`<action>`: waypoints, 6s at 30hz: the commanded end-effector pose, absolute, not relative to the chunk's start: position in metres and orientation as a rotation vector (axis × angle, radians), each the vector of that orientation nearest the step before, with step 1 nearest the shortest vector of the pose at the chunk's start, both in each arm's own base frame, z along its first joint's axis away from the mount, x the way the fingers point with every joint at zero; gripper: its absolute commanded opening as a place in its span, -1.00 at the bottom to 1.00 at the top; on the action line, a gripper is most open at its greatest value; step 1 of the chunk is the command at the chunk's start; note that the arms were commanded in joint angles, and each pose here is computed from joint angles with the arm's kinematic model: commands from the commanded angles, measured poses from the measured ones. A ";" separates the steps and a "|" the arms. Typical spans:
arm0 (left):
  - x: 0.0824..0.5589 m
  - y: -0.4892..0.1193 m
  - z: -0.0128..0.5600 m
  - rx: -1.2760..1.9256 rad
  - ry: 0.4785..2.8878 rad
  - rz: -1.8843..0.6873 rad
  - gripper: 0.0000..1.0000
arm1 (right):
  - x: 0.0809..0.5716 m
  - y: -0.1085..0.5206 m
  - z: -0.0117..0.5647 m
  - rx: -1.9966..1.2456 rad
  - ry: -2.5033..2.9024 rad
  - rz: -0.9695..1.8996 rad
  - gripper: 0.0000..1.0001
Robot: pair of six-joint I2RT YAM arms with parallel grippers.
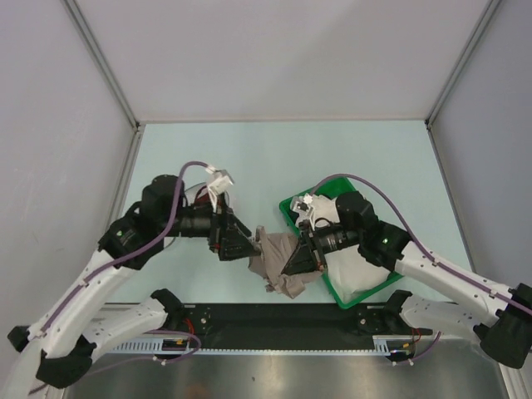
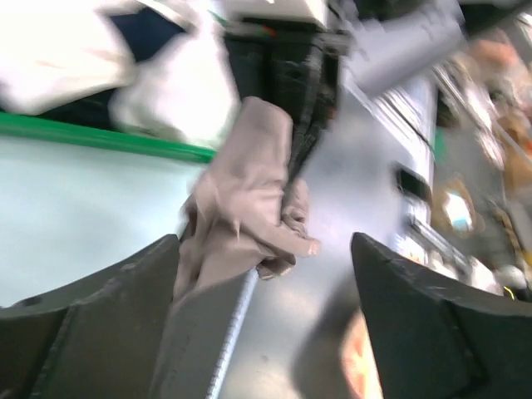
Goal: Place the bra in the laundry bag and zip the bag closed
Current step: Pick up the bra from the bin, then place the bra in the laundry bag.
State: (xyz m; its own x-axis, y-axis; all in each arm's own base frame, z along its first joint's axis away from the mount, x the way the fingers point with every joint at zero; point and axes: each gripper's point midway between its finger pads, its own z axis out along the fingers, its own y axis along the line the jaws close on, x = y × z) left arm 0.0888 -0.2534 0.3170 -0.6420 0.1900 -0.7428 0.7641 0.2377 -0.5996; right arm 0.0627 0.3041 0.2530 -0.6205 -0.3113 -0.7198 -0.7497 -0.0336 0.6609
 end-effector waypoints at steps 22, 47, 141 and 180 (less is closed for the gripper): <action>0.257 0.018 0.133 -0.891 2.267 -0.213 0.27 | 0.119 0.278 0.283 -0.903 1.788 1.464 -1.00; 0.311 -0.017 0.116 -0.656 2.315 -0.503 -1.00 | 0.141 0.320 0.288 -0.905 1.769 1.455 -1.00; 0.270 -0.026 0.153 -0.627 2.322 -0.347 -1.00 | 0.219 0.456 0.149 -1.520 1.834 0.794 0.99; 0.252 -0.067 0.147 -0.568 2.393 -0.628 -1.00 | 0.360 0.528 0.120 -0.320 2.110 1.078 -0.33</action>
